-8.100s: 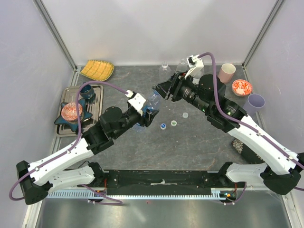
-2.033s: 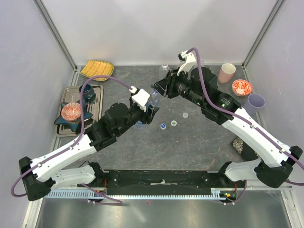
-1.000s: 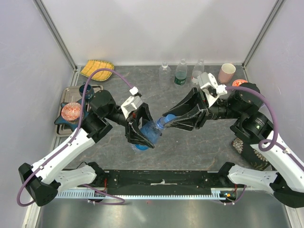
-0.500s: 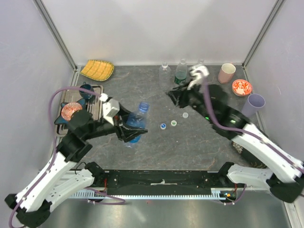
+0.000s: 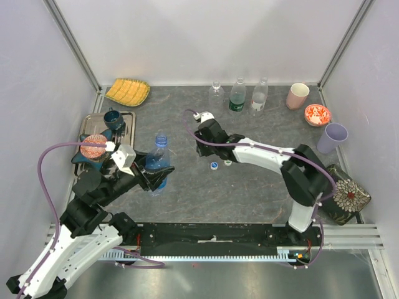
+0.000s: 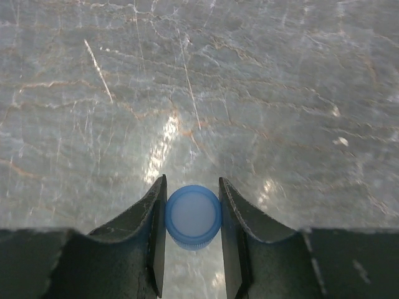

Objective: Unscrew the bottle caps

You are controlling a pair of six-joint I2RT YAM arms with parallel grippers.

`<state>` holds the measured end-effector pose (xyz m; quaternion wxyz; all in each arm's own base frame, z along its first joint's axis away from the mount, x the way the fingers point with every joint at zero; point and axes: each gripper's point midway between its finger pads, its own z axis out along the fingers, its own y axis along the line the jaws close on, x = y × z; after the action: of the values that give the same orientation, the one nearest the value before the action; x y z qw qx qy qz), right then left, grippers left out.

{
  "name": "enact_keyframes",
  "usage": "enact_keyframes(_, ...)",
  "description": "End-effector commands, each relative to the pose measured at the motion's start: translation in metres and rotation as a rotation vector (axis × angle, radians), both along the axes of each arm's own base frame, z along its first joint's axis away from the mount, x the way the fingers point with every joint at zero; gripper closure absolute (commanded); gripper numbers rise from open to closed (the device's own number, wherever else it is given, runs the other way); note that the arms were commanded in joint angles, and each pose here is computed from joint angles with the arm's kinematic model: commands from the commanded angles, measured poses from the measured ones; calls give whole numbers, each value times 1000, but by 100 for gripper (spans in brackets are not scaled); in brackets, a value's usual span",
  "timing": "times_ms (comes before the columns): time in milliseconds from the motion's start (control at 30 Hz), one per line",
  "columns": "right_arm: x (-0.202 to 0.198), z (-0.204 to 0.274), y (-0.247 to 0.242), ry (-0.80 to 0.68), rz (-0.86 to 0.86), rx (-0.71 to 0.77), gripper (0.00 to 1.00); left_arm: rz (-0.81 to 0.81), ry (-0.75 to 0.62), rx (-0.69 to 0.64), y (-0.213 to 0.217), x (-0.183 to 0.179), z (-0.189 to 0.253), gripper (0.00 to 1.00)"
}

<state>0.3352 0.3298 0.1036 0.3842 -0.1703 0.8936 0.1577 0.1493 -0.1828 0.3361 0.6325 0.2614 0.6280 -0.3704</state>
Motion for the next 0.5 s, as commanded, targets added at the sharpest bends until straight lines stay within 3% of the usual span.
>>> enact_keyframes(0,24,-8,32,-3,-12,59,100,66,-44,9,13,4,1,53)
enact_keyframes(167,27,-53,36,64,-30,13,100,70,-38,10,16,1,-2,53)
enact_keyframes(467,28,-91,23,98,-78,-99,100,70,-19,24,12,6,-13,52)
